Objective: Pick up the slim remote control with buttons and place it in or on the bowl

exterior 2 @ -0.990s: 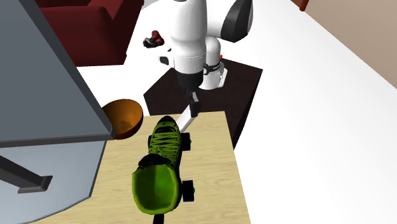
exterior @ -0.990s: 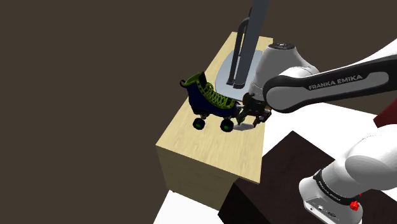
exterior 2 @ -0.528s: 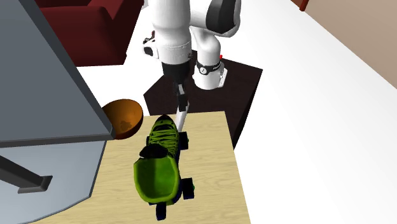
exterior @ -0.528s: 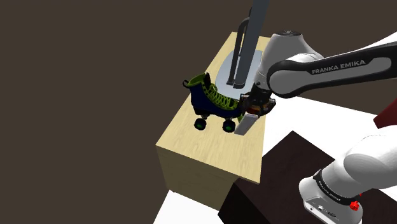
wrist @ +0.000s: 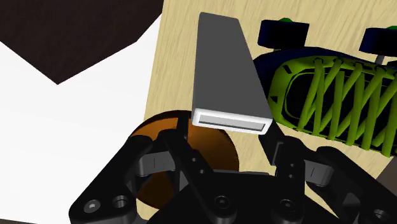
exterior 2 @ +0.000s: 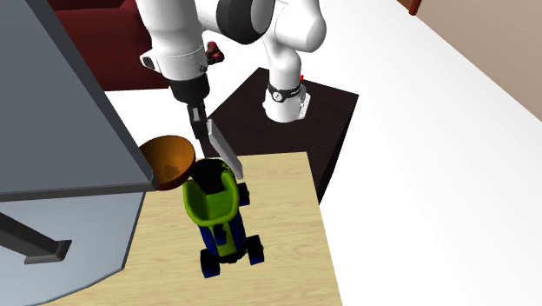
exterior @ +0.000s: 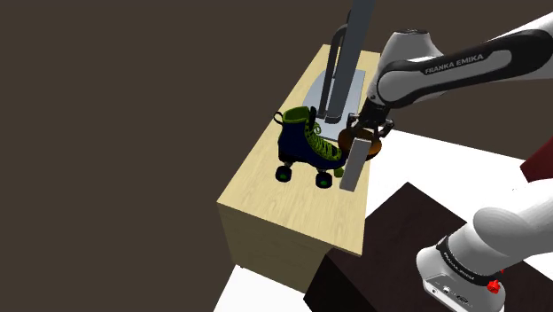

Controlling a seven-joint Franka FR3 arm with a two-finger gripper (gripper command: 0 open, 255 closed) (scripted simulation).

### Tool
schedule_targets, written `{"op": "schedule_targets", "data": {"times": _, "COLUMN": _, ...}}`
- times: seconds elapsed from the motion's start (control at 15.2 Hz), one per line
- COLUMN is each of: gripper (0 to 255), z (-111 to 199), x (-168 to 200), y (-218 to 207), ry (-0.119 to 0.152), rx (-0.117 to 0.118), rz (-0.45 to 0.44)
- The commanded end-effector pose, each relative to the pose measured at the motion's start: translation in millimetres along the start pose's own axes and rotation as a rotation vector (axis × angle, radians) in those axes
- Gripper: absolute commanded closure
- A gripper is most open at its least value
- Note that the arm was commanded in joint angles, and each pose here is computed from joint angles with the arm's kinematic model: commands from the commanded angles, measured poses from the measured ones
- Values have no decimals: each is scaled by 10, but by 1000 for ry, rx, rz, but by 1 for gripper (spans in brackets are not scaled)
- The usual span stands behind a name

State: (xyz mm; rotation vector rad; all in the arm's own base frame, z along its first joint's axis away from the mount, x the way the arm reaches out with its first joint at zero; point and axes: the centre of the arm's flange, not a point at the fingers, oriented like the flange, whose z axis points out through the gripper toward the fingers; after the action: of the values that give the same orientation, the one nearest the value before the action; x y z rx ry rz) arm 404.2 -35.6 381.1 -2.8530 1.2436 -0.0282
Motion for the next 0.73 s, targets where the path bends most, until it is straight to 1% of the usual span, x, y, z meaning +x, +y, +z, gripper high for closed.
{"op": "schedule_targets", "data": {"times": 0.0, "gripper": 255, "z": 7, "x": 232, "y": 118, "ry": 1, "rx": 0, "rz": -2}}
{"op": "schedule_targets", "data": {"times": 0.13, "gripper": 255, "z": -10, "x": 475, "y": 228, "ry": 1, "rx": 0, "rz": -2}}
{"op": "schedule_targets", "data": {"times": 0.66, "gripper": 255, "z": 412, "x": 473, "y": 243, "ry": 1, "rx": 0, "rz": -2}}
